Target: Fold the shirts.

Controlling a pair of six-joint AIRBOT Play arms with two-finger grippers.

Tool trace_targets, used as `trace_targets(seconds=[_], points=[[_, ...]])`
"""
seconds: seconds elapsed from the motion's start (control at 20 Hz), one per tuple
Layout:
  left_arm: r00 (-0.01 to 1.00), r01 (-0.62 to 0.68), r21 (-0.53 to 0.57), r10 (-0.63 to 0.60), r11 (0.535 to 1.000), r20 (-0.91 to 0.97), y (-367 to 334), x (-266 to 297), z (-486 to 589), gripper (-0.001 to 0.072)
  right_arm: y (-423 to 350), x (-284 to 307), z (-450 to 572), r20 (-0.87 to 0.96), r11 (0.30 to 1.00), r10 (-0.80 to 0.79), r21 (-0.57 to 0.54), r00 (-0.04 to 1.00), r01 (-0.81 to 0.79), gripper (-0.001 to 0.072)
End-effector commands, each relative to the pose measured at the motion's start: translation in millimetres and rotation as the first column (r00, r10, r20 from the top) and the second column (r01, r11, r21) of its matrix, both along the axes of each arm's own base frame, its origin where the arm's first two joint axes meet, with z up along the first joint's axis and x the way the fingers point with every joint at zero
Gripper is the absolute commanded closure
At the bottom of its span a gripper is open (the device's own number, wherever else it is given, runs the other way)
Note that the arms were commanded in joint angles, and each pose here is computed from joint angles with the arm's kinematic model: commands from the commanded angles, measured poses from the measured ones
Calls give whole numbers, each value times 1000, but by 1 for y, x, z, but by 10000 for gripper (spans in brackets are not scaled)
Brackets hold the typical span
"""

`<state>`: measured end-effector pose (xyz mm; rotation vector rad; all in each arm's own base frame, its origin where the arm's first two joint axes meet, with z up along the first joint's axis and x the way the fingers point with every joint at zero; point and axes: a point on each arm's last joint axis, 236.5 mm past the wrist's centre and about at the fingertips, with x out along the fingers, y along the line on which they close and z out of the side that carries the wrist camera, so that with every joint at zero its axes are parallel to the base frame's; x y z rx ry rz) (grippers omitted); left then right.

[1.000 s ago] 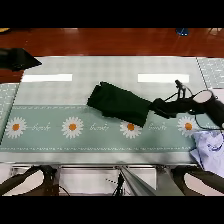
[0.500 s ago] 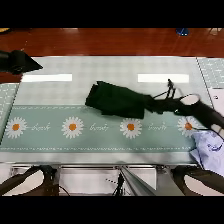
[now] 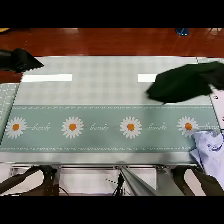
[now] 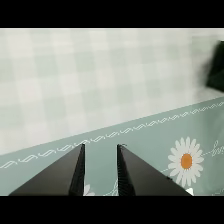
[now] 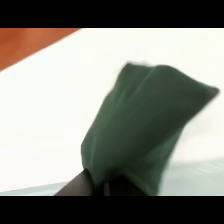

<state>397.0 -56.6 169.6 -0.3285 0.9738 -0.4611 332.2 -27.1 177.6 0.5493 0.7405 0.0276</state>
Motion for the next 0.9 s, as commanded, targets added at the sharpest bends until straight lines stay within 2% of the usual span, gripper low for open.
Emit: trace_targets(seconds=[0.0,0.1,0.25,0.35,0.55,0.7,0.85], points=[[1000,-6,-33,7,999,13,-4,8,1,446,-72,-87,-14,-229,965,-238,-170,944,202,690],[1000,-16,-39,16,999,11,-3,14,-3,447,-100,-134,-35,-390,933,-344,-246,854,264,690],[1000,-16,-73,15,997,-17,-5,22,-14,446,-137,-203,-48,-536,854,-514,-393,670,340,690],[999,-14,-81,11,997,-35,-7,29,-25,446,-153,-238,-47,-575,792,-610,-467,545,394,690],[998,1,-76,-6,997,-63,-5,44,-54,446,-171,-287,-40,-592,694,-719,-573,365,437,690],[998,4,-62,-8,998,-57,0,57,-72,447,-173,-315,-46,-619,658,-741,-594,260,462,690],[999,2,-43,-3,999,-35,7,69,-83,446,-164,-338,-69,-690,676,-703,-573,171,463,690]])
